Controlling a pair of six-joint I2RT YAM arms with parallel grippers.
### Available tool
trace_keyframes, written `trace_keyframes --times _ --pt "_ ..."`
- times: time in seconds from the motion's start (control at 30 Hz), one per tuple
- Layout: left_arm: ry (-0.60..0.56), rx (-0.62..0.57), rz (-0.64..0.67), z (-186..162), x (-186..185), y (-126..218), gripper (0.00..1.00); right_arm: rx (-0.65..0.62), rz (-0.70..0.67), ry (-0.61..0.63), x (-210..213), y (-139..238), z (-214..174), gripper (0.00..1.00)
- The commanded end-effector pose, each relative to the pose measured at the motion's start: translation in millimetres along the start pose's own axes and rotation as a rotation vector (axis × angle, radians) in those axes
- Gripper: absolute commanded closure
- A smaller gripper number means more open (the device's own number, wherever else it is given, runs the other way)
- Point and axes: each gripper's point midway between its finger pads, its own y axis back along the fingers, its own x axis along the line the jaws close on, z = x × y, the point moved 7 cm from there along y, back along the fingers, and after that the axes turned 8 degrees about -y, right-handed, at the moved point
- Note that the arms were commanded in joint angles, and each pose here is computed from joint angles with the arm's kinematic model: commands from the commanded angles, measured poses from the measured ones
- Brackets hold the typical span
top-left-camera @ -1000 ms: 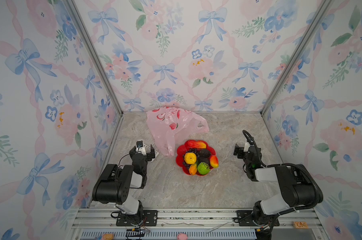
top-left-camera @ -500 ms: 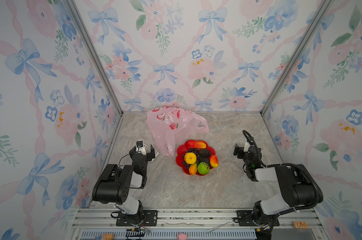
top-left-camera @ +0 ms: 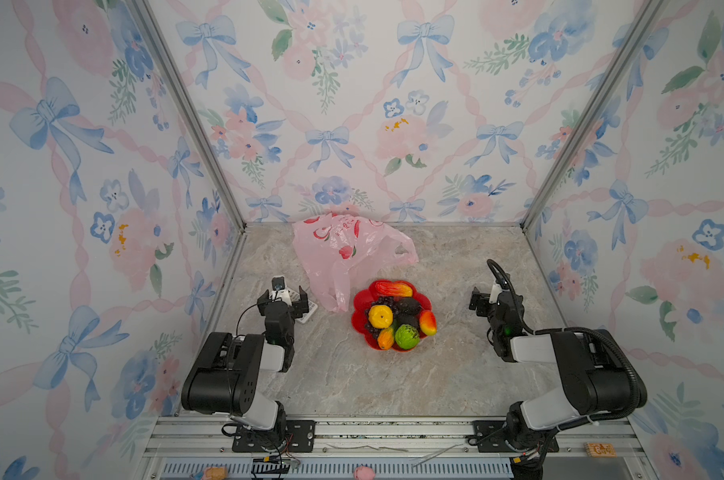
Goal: Place the fruits into the plastic bag
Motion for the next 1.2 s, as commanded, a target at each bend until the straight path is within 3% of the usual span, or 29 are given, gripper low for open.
trace_keyframes --times 0.0,0.1,0.2,0.33,0.5,0.77,0.97,1.17 --pt "0.006 0.007 0.076 31.6 8.0 -2.0 0.02 -0.034 -0.086 -0.016 -2.8 2.2 24.0 0.04" --pt "0.098 -0.029 0.088 60.0 14.6 3.7 0.02 0.020 -0.151 -0.025 -6.2 7.2 50.6 0.04" --pt "0.204 0.077 0.134 83.2 24.1 3.6 0.02 0.089 -0.220 -0.149 -15.4 11.4 87.4 0.04" --pt "0.310 0.204 0.020 114.7 17.4 7.3 0.02 0.259 -0.212 -0.283 -15.6 24.0 139.2 0.04" --pt "0.411 0.241 -0.099 123.5 4.1 33.1 0.02 0.454 0.023 -0.371 15.8 53.4 170.9 0.04" --pt "0.535 0.412 -0.340 117.5 -35.3 49.6 0.02 0.679 0.247 -0.427 55.2 112.6 173.1 0.04" --pt "0.539 0.579 -0.480 129.0 -59.7 64.4 0.02 0.741 0.465 -0.424 87.7 100.6 174.9 0.03" --pt "0.513 0.648 -0.551 123.6 -84.6 79.6 0.02 0.804 0.571 -0.250 140.3 71.4 162.9 0.01"
